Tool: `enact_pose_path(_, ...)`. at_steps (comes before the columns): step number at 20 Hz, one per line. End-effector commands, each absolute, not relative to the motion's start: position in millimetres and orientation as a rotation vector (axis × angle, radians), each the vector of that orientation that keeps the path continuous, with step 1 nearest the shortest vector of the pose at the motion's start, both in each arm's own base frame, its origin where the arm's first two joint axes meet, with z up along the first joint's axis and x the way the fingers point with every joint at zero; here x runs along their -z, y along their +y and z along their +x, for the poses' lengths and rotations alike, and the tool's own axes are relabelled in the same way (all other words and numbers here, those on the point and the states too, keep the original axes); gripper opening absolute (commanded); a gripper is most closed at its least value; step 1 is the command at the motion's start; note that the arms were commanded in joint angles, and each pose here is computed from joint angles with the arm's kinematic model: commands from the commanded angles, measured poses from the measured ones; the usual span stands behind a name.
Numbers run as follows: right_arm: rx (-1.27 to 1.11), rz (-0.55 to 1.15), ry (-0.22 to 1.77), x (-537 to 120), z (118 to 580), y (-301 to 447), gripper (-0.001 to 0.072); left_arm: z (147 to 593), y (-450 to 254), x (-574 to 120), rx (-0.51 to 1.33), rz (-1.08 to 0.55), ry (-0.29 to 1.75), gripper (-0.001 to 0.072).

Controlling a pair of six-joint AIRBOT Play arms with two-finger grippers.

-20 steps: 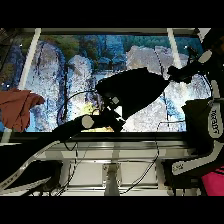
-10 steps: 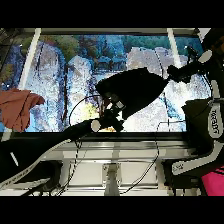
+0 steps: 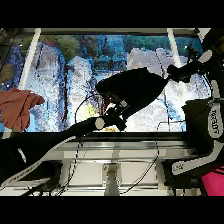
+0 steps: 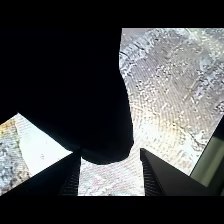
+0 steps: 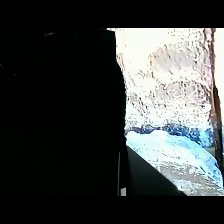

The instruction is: Fold the clothes and pants, and hang the long-sleeved shirts on hangers.

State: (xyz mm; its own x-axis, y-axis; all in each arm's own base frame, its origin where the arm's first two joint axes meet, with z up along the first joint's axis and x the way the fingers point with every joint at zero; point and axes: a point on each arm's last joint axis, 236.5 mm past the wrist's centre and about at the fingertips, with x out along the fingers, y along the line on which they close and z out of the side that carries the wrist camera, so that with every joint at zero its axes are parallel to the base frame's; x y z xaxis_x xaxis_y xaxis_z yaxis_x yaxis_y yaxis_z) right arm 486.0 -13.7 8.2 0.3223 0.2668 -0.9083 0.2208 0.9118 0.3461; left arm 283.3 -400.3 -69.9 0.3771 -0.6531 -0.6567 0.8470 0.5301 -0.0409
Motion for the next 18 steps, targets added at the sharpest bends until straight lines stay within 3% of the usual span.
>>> enact_pose_path(1, -0.032, 0.453, 1.249, -8.5, 487.5, -13.4, 0.0017, 284.9, -401.6, 71.8, 0.978, 0.325, 0.678, 0.0272)
enact_pose_path(2, -0.032, 0.453, 1.248, -8.6, 487.7, -13.5, 0.0017, 285.3, -401.4, 73.0, 0.976, 0.326, 0.679, 0.0113)
enact_pose_path(3, -0.031, 0.453, 1.246, -8.8, 488.2, -13.5, 0.0017, 287.5, -401.0, 73.6, 0.968, 0.326, 0.674, 0.0017)
enact_pose_path(8, -0.073, 0.485, 1.264, -11.2, 484.0, -3.3, 0.0017, 314.8, -396.6, 51.5, 0.887, 0.272, 0.608, 0.0004)
enact_pose_path(12, -0.280, 0.470, 1.384, -17.6, 449.3, 22.2, 0.0016, 357.4, -359.4, -27.0, 0.799, 0.178, 0.477, 0.0003)
enact_pose_path(14, -0.481, 0.566, 1.389, -41.5, 437.0, 58.1, 0.0017, 370.5, -325.9, -69.2, 0.784, 0.125, 0.445, 0.0003)
enact_pose_path(18, -0.742, 0.828, 1.144, -121.3, 464.1, 98.7, 0.0017, 394.2, -242.7, -122.4, 0.716, 0.192, 0.408, 0.0002)
